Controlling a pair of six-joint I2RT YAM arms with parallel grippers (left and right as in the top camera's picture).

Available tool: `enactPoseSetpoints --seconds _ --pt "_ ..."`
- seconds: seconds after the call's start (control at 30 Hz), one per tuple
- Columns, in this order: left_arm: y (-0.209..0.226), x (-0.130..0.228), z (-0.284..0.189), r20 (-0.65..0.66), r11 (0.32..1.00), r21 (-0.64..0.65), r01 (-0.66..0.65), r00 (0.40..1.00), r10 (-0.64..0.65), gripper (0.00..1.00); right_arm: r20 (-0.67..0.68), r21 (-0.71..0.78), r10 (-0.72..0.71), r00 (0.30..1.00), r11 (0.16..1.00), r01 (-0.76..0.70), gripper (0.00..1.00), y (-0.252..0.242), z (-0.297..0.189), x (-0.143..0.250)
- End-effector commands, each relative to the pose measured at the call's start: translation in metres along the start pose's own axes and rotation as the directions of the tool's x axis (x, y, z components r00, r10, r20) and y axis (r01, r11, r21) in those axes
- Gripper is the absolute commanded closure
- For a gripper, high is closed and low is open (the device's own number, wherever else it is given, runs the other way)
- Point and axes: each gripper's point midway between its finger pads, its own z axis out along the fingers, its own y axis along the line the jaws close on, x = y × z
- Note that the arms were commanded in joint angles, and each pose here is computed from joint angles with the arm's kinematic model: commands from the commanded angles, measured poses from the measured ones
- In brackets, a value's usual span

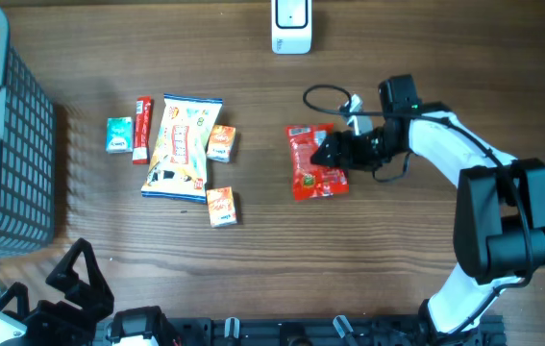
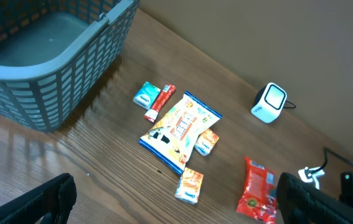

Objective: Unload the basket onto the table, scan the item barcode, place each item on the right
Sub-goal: 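Lower the right gripper and grasp the red snack bag's right edge, then move the left gripper toward the left side of the red bag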

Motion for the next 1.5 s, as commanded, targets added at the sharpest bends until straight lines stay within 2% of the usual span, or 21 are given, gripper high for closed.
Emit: enactPoseSetpoints --seconds 0.0,0.2,0.33,0.5,0.9,1.03,1.1,1.17,1.2,1.27,1.37,1.47 --pt "-0.002 0.0 -0.001 0.001 1.0 0.011 0.002 1.0 -0.002 0.0 0.008 0.015 0.008 1.0 1.0 -0.008 0.0 -0.007 0.006 0.011" --pt "-0.002 0.0 -0.001 0.001 1.0 0.011 0.002 1.0 -0.002 0.0 0.025 0.005 0.098 0.995 0.995 -0.098 0.01 -0.026 0.028 0.014" --pt "-0.002 0.0 -0.001 0.001 1.0 0.011 0.002 1.0 -0.002 0.0 0.002 0.006 0.144 0.99 0.99 -0.144 0.07 -0.034 0.036 0.019" --pt "-0.002 0.0 -0.001 0.001 1.0 0.011 0.002 1.0 -0.002 0.0 0.01 -0.08 0.125 0.992 0.989 -0.123 0.27 -0.019 0.035 0.012" --pt "-0.008 -0.011 -0.001 0.044 0.999 0.034 0.005 0.999 -0.007 0.0 0.004 -0.081 0.132 0.991 0.988 -0.131 0.27 -0.019 0.035 0.014" --pt "-0.021 -0.019 -0.003 0.065 0.994 0.103 0.043 0.997 -0.049 0.0 0.002 -0.081 0.134 0.991 0.988 -0.133 0.27 -0.019 0.035 0.014" --pt "-0.055 -0.013 -0.002 -0.003 0.959 0.28 0.042 0.999 -0.043 0.0 -0.001 -0.081 0.136 0.991 0.987 -0.136 0.27 -0.019 0.035 0.015" --pt "-0.09 0.002 0.0 -0.083 0.884 0.468 -0.004 0.995 0.049 0.0 0.0 -0.081 0.136 0.991 0.987 -0.136 0.27 -0.019 0.035 0.015" --pt "-0.1 0.011 0.006 -0.137 0.856 0.518 0.011 0.988 0.07 0.0 0.0 -0.081 0.137 0.991 0.987 -0.136 0.27 -0.019 0.035 0.015" --pt "-0.099 0.03 0.032 -0.244 0.861 0.505 0.058 0.967 0.078 0.0 -0.001 -0.082 0.139 0.99 0.987 -0.138 0.27 -0.019 0.035 0.015" --pt "-0.079 0.064 0.083 -0.402 0.918 0.381 0.112 0.914 0.055 0.0 -0.006 -0.08 0.14 0.99 0.987 -0.14 0.27 -0.019 0.035 0.016" --pt "-0.065 0.094 0.107 -0.527 0.945 0.307 0.113 0.847 0.07 0.0 -0.017 -0.078 0.144 0.989 0.986 -0.145 0.27 -0.019 0.035 0.02"
